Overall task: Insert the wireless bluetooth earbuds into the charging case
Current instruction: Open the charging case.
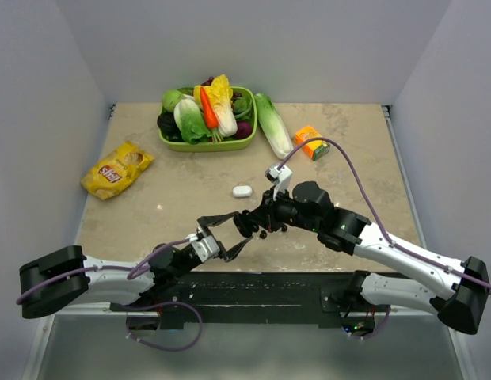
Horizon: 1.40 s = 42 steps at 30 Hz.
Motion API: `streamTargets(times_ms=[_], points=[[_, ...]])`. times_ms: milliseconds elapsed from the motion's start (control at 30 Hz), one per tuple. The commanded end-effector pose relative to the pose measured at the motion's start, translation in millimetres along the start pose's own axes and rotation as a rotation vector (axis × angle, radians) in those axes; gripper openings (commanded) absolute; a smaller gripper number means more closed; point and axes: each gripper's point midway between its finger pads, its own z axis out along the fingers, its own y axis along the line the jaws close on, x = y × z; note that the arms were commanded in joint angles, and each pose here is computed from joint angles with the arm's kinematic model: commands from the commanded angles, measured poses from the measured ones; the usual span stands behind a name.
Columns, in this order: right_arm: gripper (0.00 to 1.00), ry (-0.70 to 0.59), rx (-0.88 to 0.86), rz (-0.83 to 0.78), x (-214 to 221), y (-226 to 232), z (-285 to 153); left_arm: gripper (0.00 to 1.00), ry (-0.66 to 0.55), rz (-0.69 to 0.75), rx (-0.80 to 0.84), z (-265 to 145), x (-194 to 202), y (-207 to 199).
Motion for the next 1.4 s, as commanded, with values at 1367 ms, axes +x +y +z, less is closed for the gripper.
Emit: streamTargets(times_ms=[1367], points=[[0.0,-0.003,0.374,-0.897,-52.6,19.5,-52.8,0.81,0.095,-0.388,0.26,37.4,-60.1,-18.1]])
